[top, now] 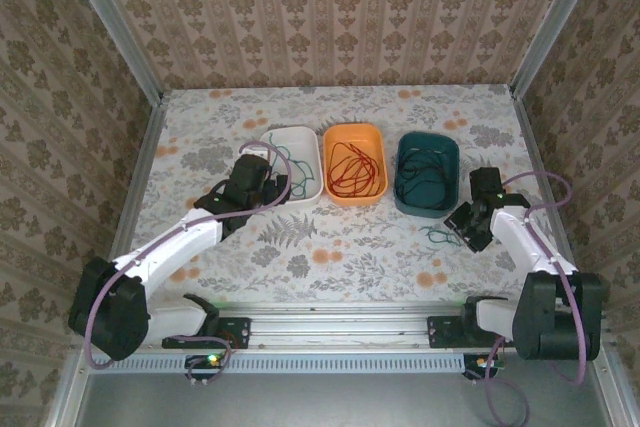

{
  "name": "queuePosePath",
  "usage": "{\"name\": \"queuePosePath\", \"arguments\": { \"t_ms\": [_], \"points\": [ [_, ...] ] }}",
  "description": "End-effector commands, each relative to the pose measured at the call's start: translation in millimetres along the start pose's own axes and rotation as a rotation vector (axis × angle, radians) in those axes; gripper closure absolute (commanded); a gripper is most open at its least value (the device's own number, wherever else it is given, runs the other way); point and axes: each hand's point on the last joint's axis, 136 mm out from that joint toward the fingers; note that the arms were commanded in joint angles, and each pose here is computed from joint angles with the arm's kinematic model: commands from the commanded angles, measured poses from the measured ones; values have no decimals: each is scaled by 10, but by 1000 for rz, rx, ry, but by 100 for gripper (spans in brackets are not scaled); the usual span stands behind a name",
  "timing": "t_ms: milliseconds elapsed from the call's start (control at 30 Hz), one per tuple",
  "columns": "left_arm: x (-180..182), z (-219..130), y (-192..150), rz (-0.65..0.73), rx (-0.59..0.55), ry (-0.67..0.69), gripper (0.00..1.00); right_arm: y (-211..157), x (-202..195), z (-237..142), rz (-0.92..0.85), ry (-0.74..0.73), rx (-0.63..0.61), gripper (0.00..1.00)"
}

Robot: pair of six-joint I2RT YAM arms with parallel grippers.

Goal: Untangle the cables

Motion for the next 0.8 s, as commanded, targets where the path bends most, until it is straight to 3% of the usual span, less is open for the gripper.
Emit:
{"name": "queuePosePath", "arguments": {
  "t_ms": [0, 200, 467, 633, 767],
  "points": [
    [28, -54, 1, -8, -18, 13, 13, -104, 98, 65, 63, 58, 66, 46],
    [39, -53, 8, -15, -22, 20, 13, -288, 116, 157, 153, 79, 158, 46],
    [35, -45, 7, -13, -21, 18, 13, -298, 117, 201, 178, 94, 147, 51],
    [24, -59, 11, -16, -23, 10, 13, -241, 225, 257, 182, 136, 117, 67],
    [31, -65, 2, -16, -21, 13, 12, -229, 252, 264, 173, 141, 103, 87]
  ]
}}
Point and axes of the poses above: each hand's point on the last joint's axis, 136 mm out from that joint toward the fingers, its own z axis out along the fingers, its own x axis along the line the jaws close on, y = z × x, and after that the axes turned 8 degrees about z, right-handed
